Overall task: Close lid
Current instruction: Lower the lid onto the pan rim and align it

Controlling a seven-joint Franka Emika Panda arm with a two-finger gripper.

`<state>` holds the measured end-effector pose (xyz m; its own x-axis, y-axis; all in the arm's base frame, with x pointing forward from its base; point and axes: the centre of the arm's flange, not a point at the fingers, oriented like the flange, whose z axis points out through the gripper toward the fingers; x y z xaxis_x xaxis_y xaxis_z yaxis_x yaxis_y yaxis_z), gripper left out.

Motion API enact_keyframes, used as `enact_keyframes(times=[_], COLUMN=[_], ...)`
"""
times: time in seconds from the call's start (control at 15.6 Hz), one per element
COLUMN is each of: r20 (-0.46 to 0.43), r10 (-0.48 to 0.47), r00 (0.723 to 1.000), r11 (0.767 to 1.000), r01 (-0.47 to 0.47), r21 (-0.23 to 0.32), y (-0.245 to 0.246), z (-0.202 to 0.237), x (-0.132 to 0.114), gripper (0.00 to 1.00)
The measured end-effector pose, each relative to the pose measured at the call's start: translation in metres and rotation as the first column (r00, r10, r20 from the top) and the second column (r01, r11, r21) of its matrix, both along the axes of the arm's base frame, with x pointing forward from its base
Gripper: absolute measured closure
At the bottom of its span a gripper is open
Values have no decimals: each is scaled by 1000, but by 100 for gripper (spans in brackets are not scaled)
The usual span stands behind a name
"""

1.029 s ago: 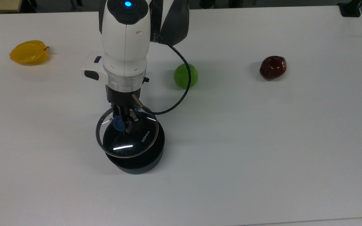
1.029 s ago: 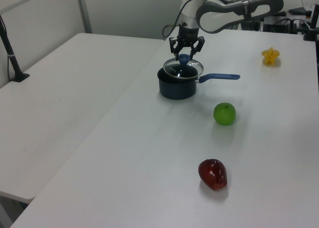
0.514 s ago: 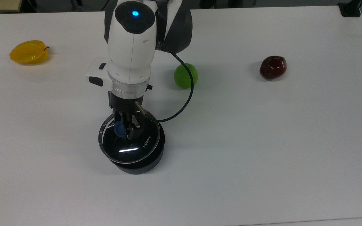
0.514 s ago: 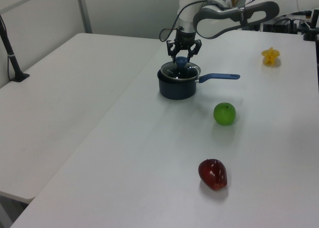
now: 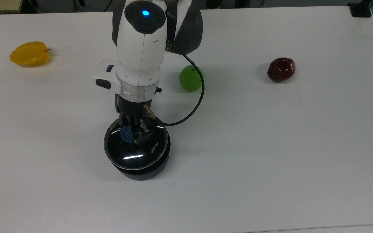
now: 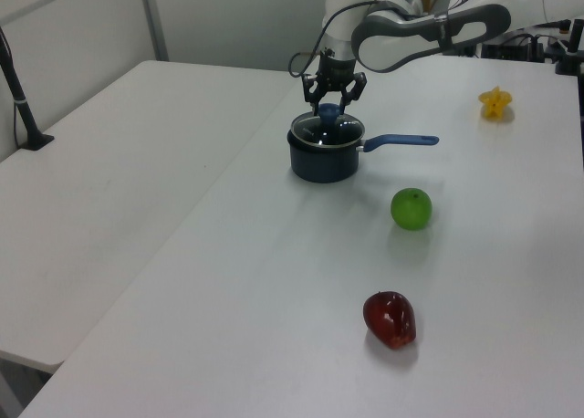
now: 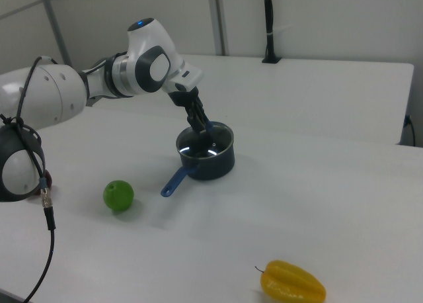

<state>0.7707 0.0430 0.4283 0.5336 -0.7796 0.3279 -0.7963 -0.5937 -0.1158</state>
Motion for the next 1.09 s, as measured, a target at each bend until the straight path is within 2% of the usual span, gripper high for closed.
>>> enact_keyframes(times=[0.84,1.09], r20=[26,23], r10=[30,56], r00=[999,998], r11=[1000,998], r01=[-30,-55], r21=[-6,-43], y=[18,24], z=[-11,-12], x=[9,9], gripper=[39,39])
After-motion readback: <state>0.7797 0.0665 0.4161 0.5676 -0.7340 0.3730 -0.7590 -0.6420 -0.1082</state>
